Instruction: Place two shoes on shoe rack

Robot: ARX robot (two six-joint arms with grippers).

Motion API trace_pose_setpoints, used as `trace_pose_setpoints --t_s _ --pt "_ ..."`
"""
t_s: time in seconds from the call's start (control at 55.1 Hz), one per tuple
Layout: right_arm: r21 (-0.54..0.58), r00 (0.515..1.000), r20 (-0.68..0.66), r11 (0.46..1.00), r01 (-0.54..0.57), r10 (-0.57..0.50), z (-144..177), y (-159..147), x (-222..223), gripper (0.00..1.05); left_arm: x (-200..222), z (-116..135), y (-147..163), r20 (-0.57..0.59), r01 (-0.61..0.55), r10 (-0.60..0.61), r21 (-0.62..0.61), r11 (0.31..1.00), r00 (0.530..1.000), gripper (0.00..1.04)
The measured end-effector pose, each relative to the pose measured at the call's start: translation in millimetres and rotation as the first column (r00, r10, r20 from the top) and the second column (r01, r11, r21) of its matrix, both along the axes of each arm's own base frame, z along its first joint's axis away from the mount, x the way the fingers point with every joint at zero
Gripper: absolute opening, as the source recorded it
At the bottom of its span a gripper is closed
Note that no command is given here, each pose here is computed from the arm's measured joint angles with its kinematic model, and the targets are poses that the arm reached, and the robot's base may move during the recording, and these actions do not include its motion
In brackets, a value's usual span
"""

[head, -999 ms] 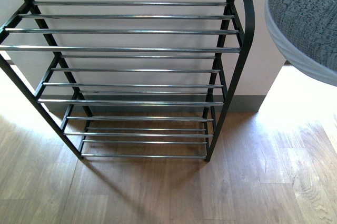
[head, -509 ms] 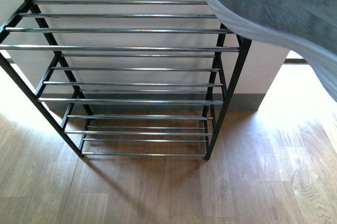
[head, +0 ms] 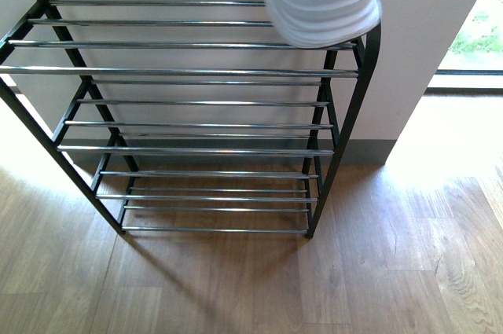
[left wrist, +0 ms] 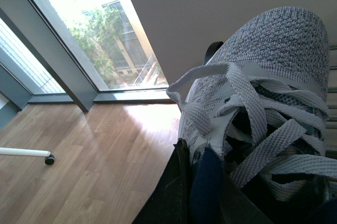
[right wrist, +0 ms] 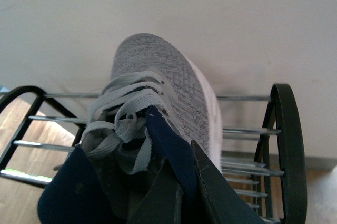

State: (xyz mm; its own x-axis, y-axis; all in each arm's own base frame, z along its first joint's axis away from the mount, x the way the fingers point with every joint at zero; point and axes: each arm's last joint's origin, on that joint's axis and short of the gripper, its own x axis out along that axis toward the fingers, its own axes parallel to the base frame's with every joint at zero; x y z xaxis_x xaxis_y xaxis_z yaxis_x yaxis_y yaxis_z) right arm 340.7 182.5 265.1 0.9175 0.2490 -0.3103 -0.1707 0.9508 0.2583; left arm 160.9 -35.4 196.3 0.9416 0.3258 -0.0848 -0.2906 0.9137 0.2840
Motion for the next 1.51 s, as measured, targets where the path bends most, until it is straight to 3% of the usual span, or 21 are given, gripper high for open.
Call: trace_pose_setpoints --t_s 0.182,0.327,0.817,0.944,1.108,1.326,1.435,1.507 --pt "0.094 0.978 -0.124 0.979 0.179 -0.166 -38 1 33 0.01 0 0 0 0.000 0.000 0.000 0.000 1.000 1.000 0.02" --pt "0.056 0.952 -0.132 0.957 0.284 -0.275 -68 -11 51 0.01 0 0 0 0.000 0.000 0.000 0.000 1.000 1.000 0.02" --pt "0.037 0.932 -0.155 0.940 0.339 -0.329 -83 -22 62 0.01 0 0 0 0.000 0.000 0.000 0.000 1.000 1.000 0.02" --pt "0.038 0.936 -0.227 0.957 0.286 -0.271 -83 -24 59 0.20 0 0 0 0.000 0.000 0.000 0.000 1.000 1.000 0.02" --pt "0.184 0.938 -0.300 0.955 0.235 -0.173 -55 -47 36 0.51 0 0 0 0.000 0.000 0.000 0.000 1.000 1.000 0.02" --pt "0.188 0.960 -0.142 0.946 0.265 -0.241 2 -83 2 0.83 0 0 0 0.000 0.000 0.000 0.000 1.000 1.000 0.02" --pt "0.106 0.950 0.162 0.962 0.251 -0.266 3 -95 -11 0.68 0 0 0 0.000 0.002 -0.002 0.000 1.000 1.000 0.02" --pt "0.016 0.934 0.265 0.970 0.243 -0.239 -11 -105 -24 0.58 0 0 0 0.000 0.002 -0.002 0.000 1.000 1.000 0.02"
